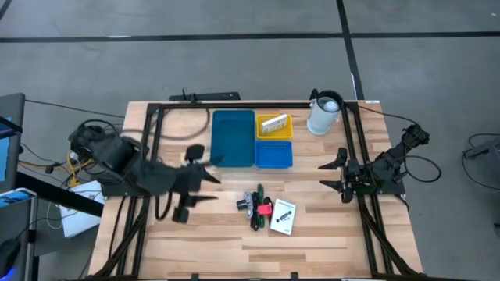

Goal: Pick and place items into bin
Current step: Put the card reader box into the yellow bin

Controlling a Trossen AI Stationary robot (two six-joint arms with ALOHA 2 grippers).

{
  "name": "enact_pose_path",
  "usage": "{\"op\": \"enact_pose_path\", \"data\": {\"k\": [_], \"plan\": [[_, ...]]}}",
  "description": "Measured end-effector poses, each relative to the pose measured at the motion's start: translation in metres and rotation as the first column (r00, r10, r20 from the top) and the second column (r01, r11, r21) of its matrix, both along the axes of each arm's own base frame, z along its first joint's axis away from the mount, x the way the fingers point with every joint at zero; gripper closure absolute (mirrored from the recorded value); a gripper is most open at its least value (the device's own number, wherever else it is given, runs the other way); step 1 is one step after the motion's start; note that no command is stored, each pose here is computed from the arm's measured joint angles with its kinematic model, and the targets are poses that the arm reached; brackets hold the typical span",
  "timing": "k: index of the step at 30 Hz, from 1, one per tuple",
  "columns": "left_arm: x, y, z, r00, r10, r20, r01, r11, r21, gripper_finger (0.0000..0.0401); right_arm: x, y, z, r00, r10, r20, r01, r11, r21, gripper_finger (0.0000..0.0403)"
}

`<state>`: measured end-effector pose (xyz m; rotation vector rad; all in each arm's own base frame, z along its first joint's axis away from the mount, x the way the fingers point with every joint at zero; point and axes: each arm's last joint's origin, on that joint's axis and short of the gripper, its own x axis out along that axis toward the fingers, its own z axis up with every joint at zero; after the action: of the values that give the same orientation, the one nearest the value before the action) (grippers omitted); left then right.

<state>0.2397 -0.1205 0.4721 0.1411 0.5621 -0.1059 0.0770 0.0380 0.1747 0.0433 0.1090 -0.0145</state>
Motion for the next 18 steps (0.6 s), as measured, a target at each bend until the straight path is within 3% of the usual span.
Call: {"op": "enact_pose_path", "data": {"k": [6,14,18], "plan": [[0.012,0.010,-0.032,0.997,0.012,0.078,-0.010,0.999,-0.034,0.0232,0.000,0.000,0.000,1.000,0.000,0.000,0.000,1.000,0.000,0.0168],[0.008,0.045,-0.080,0.948,-0.181,0.262,0.236,0.952,-0.196,0.0232,0.000,-0.001,0.000,1.000,-0.006,0.000,0.006,0.995,-0.104,0.0168],[-0.005,0.060,-0.110,0.944,-0.122,0.307,0.188,0.963,-0.194,0.0232,0.000,-0.001,0.000,1.000,-0.007,0.000,0.007,0.995,-0.103,0.0168]]}}
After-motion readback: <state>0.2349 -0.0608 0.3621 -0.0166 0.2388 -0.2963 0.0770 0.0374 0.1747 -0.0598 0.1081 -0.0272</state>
